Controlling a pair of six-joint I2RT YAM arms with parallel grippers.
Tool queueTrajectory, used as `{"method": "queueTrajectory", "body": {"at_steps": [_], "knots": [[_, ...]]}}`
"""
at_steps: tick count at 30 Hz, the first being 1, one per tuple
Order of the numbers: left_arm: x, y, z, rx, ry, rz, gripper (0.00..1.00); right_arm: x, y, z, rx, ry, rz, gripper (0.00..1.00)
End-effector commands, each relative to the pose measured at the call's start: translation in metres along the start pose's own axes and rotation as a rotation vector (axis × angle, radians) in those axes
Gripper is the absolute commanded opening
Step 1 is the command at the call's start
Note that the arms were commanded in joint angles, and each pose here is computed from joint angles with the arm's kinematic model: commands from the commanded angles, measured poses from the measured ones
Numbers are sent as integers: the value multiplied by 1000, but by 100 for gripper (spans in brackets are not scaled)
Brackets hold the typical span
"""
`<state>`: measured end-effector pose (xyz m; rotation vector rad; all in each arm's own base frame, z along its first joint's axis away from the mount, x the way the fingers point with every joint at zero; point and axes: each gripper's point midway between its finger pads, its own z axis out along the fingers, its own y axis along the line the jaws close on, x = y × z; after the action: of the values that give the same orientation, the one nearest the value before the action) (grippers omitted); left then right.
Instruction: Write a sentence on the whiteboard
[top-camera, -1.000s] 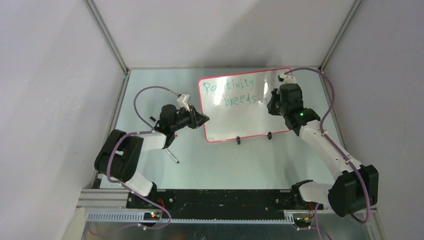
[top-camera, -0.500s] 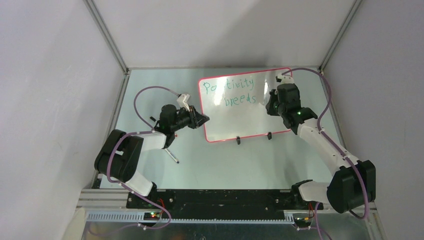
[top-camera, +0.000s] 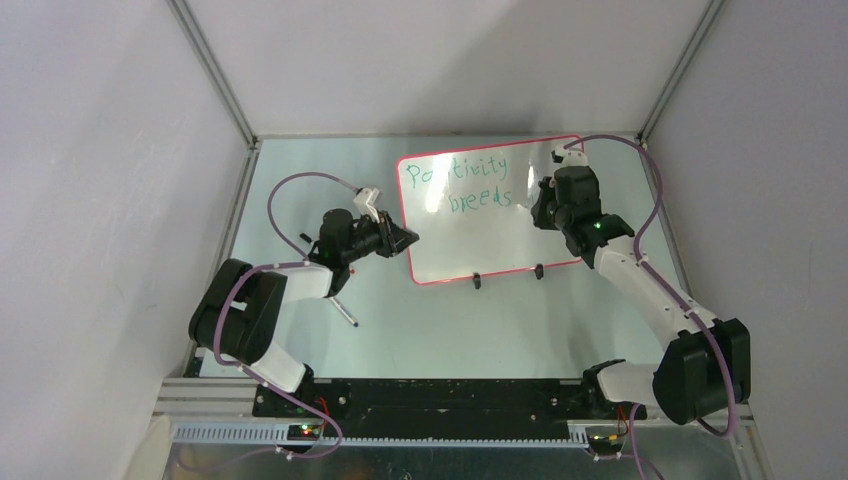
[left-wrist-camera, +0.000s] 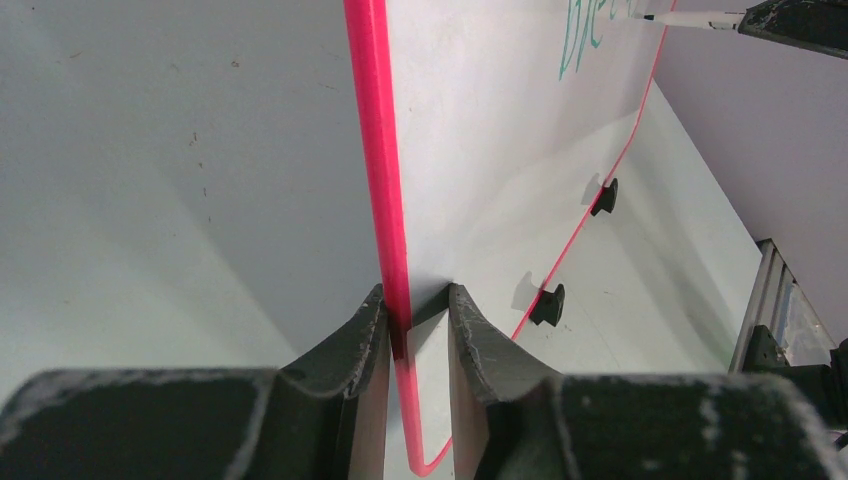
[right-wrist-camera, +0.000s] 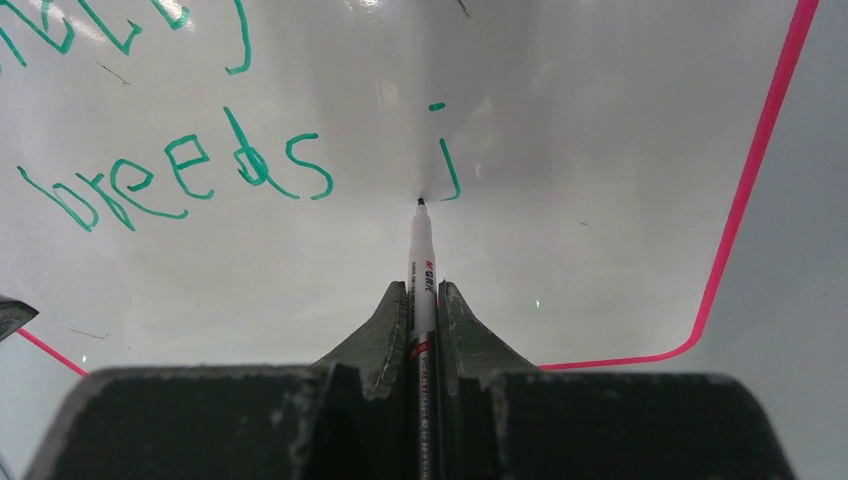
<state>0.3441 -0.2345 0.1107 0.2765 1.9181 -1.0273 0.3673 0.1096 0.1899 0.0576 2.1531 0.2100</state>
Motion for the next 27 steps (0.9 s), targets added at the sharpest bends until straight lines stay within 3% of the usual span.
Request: {"method": "queueTrajectory", "body": {"at_steps": [1,27], "knots": [[-19,-7,2,4,-50,95,23,-16,-2,2,16,-45,8,0],[-19,-7,2,4,-50,95,23,-31,-13,-15,36,-93,33,0]]}}
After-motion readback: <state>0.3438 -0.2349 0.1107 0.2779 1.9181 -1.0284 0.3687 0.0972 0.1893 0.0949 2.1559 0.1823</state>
